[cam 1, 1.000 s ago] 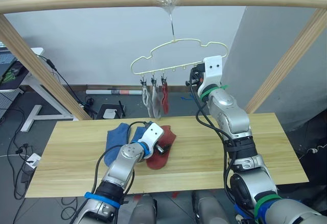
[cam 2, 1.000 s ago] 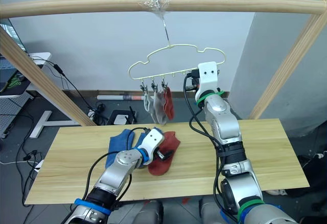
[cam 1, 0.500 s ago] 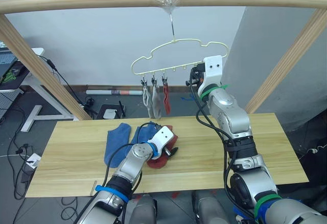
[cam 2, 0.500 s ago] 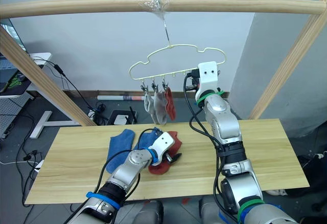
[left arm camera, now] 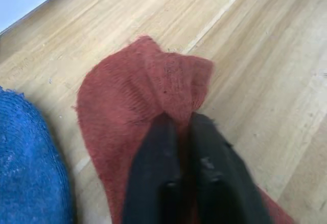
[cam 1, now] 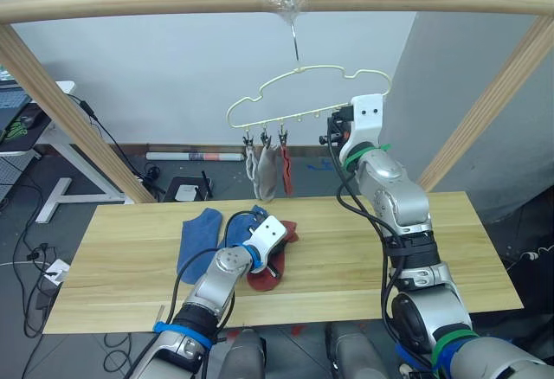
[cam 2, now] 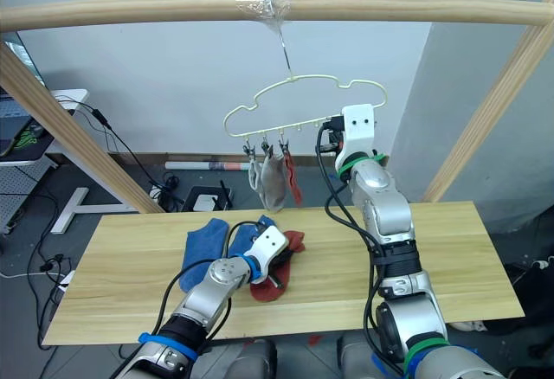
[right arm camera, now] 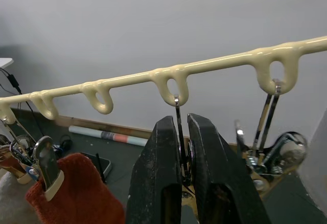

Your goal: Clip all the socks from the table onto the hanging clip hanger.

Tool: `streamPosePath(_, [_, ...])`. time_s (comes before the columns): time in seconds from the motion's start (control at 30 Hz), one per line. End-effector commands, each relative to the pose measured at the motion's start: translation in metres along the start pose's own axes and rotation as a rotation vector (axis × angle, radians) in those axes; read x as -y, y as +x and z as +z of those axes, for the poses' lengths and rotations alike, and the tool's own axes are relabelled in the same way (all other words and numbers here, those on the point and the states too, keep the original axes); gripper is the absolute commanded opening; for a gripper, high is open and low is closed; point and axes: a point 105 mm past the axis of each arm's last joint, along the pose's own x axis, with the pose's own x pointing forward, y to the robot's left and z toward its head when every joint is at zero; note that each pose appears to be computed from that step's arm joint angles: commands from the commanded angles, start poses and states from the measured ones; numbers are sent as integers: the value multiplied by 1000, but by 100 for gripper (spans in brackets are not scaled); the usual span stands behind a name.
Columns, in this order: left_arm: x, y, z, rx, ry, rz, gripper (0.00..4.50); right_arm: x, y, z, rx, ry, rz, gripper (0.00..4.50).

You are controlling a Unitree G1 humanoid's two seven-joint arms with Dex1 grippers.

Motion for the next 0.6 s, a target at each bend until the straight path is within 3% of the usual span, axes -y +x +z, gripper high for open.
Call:
streamPosePath(0.03, [8,-4,20,139,-57,-11,1,20,-6,11,6,53,-37,0])
streamPosePath(0.2, [7,-20,58,347,-139,40,1,32,-12,4,-79,206,-40,0])
streamPosePath(0.3, [9,-27,69,399,-122,28,1,34,-13,5,-107,267,-37,0])
streamPosePath(0.4, [12,-48,105,566,94,55,1,41,-19,13,-187,505,-14,0])
streamPosePath(0.5, [15,-53,123,634,277,83,1,38,-23,18,-272,603,39,0])
streamPosePath(0.6, [12,-51,135,676,348,125,1,35,-25,20,-334,656,64,0])
